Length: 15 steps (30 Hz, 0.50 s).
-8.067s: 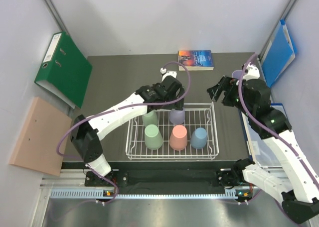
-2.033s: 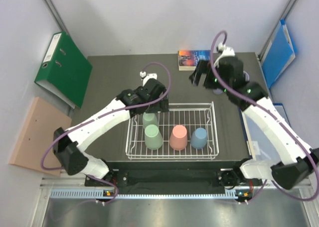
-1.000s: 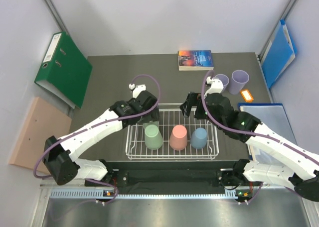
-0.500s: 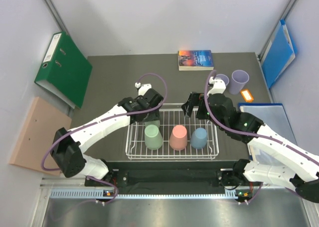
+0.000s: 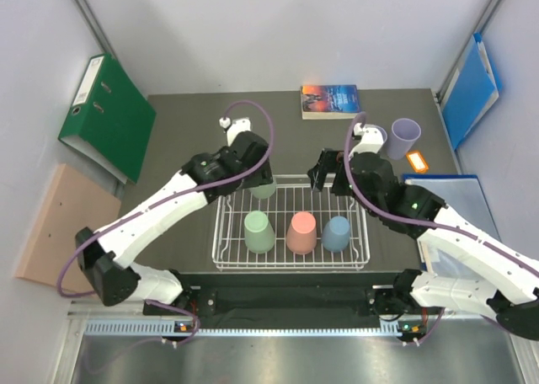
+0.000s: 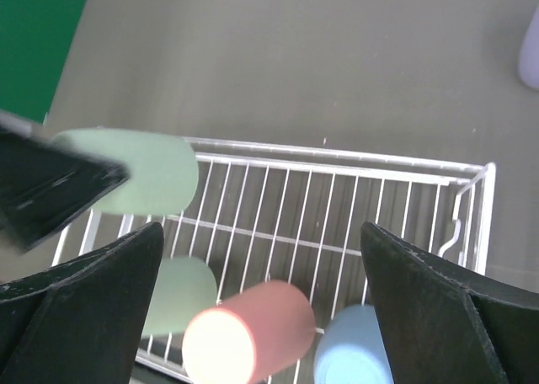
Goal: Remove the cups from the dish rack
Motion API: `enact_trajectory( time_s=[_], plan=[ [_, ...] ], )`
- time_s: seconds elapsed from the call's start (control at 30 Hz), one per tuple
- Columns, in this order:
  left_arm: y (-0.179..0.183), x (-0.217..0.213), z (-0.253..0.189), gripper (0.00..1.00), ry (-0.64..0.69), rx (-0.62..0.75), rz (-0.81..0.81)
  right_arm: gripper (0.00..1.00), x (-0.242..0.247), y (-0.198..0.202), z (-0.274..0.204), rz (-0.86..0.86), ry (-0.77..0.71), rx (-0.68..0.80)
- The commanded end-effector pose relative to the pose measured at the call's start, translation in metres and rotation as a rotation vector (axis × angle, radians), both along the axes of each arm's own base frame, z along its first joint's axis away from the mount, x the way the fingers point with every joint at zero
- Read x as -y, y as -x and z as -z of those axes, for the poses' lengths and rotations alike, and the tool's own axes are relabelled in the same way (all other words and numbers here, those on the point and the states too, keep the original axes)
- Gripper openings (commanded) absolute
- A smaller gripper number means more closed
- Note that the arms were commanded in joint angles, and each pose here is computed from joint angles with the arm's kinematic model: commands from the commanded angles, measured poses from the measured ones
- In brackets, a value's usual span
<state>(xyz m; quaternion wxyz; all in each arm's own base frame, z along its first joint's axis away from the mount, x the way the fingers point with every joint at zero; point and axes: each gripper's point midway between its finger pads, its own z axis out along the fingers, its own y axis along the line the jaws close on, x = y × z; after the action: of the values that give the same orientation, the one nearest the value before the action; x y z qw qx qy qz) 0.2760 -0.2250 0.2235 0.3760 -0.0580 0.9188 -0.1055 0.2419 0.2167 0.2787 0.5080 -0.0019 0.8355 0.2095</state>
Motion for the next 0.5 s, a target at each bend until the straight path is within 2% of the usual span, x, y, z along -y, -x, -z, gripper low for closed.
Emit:
enact_trajectory(
  time_s=[0.0, 0.1, 0.2, 0.27, 0.3, 0.33, 0.4, 0.47],
  plan=[
    [-0.002, 0.017, -0.08, 0.0, 0.267, 0.164, 0.078, 1.0, 0.009, -0.007, -0.039, 0.101, -0.129, 0.096],
    [-0.003, 0.033, -0.1, 0.0, 0.471, 0.167, 0.153, 0.98, 0.009, -0.003, -0.063, 0.063, -0.247, 0.16],
    [-0.008, 0.046, -0.124, 0.0, 0.747, 0.194, 0.249, 0.96, 0.008, 0.0, -0.085, 0.013, -0.29, 0.194],
    [-0.017, 0.044, -0.12, 0.0, 0.897, 0.148, 0.234, 0.96, 0.006, 0.002, -0.101, -0.021, -0.305, 0.221],
    [-0.014, 0.053, -0.151, 0.0, 1.009, 0.218, 0.346, 0.96, 0.005, 0.003, -0.106, -0.031, -0.31, 0.23],
    [-0.019, 0.051, -0.147, 0.0, 1.089, 0.181, 0.324, 0.96, 0.005, 0.004, -0.111, -0.04, -0.313, 0.238],
    [-0.016, 0.057, -0.174, 0.0, 1.213, 0.246, 0.439, 0.96, 0.004, 0.006, -0.123, -0.06, -0.328, 0.255],
    [-0.018, 0.063, -0.175, 0.0, 1.32, 0.195, 0.472, 0.95, 0.001, 0.009, -0.131, -0.087, -0.341, 0.268]
  ],
)
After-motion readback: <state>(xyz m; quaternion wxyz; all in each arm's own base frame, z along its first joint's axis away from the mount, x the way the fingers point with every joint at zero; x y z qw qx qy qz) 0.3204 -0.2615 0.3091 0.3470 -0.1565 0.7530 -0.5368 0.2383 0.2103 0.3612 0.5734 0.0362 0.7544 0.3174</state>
